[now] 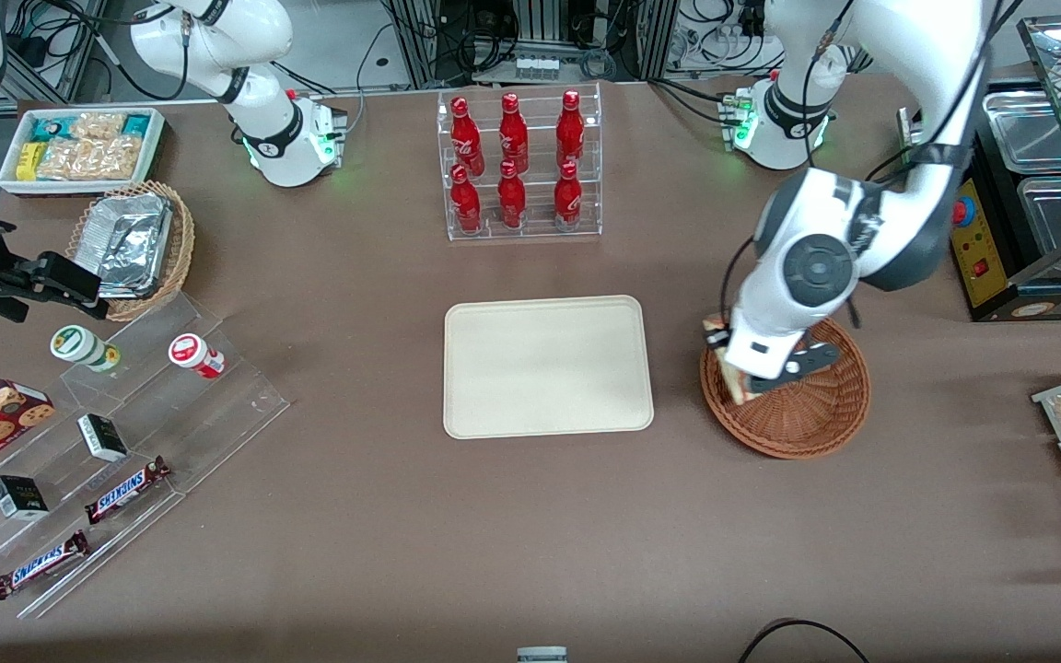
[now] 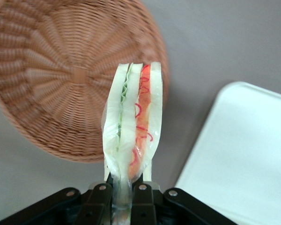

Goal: Place sandwich from basket to tray
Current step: 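Lift the sandwich and carry it toward the cream tray, then lower the sandwich onto the tray and open the left gripper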

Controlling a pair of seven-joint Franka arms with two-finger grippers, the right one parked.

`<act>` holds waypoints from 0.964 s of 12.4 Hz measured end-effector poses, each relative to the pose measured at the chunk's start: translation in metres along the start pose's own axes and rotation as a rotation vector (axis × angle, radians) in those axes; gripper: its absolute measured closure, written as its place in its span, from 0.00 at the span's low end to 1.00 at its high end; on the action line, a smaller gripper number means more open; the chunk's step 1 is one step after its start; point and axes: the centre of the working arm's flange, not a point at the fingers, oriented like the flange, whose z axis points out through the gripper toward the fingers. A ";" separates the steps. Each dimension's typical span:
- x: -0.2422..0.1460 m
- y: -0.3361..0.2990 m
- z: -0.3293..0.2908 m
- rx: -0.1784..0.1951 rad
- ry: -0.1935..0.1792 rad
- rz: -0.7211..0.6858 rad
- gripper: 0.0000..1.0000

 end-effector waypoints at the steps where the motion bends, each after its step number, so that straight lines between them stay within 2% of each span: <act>1: -0.007 0.018 0.002 -0.001 0.001 0.029 0.86; 5: -0.038 0.097 0.014 -0.038 -0.024 0.117 0.86; 9: -0.074 0.165 0.034 -0.042 -0.027 0.139 0.86; 10: -0.080 0.179 0.037 -0.053 -0.021 0.130 0.86; 12: -0.091 0.207 0.044 -0.104 0.007 0.109 0.86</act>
